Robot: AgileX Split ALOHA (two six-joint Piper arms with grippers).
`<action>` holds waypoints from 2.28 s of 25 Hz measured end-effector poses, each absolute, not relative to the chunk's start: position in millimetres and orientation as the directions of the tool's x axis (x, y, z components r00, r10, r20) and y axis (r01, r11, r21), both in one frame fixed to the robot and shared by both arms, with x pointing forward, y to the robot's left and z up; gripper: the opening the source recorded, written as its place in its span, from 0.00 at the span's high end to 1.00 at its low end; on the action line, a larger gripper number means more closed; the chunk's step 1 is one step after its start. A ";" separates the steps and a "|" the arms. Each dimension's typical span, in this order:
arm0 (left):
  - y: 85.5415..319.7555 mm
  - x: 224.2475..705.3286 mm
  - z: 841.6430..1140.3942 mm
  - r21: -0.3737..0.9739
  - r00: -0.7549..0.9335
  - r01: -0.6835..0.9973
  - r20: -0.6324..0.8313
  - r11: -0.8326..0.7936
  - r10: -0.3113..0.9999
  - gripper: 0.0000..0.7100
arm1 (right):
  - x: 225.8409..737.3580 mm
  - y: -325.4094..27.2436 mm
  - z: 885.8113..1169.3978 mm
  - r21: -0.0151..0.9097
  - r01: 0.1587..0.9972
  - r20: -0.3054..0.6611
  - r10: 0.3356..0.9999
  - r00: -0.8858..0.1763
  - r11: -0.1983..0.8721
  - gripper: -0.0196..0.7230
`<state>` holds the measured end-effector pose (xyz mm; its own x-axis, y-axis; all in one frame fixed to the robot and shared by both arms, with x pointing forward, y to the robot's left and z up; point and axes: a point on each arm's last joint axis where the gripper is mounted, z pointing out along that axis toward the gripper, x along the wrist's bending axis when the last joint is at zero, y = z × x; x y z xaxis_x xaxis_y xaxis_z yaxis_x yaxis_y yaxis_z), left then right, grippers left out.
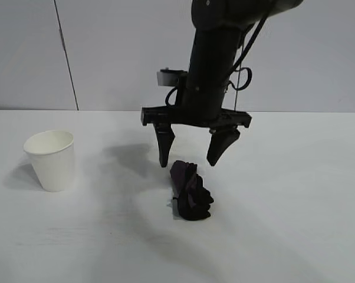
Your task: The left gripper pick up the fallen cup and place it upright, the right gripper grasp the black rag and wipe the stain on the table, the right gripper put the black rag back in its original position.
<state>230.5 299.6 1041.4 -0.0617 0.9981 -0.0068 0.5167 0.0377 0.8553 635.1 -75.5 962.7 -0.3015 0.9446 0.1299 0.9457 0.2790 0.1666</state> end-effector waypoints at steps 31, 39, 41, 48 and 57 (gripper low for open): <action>299.6 230.5 1041.5 0.856 -0.062 0.516 -0.007 0.038 0.998 0.24 | 283.1 -285.7 1337.5 0.963 0.269 0.092 0.940 -0.329 -0.001 0.21; 299.6 230.5 1041.5 0.856 -0.062 0.516 -0.007 0.038 0.998 0.24 | 201.7 -315.0 1308.0 0.991 0.130 -0.016 0.985 -0.173 0.039 0.21; 299.6 230.5 1041.5 0.856 -0.062 0.516 -0.007 0.038 0.998 0.24 | 190.9 -316.4 1288.7 0.988 0.141 -0.036 0.990 -0.139 0.056 0.21; 299.6 230.5 1041.5 0.856 -0.062 0.516 -0.007 0.038 0.998 0.24 | 181.1 -316.5 1212.6 0.966 0.246 -0.060 0.995 -0.080 0.078 0.21; 299.6 230.5 1041.5 0.856 -0.062 0.516 -0.007 0.038 0.998 0.24 | 199.9 -311.6 1127.8 0.957 0.283 -0.042 0.995 -0.090 0.066 0.21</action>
<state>230.5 299.6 1041.5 -0.0617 0.9981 -0.0068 0.5159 0.0377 0.8558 199.9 -311.6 1127.8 -0.0900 0.9951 -0.0417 0.2825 0.0657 0.9570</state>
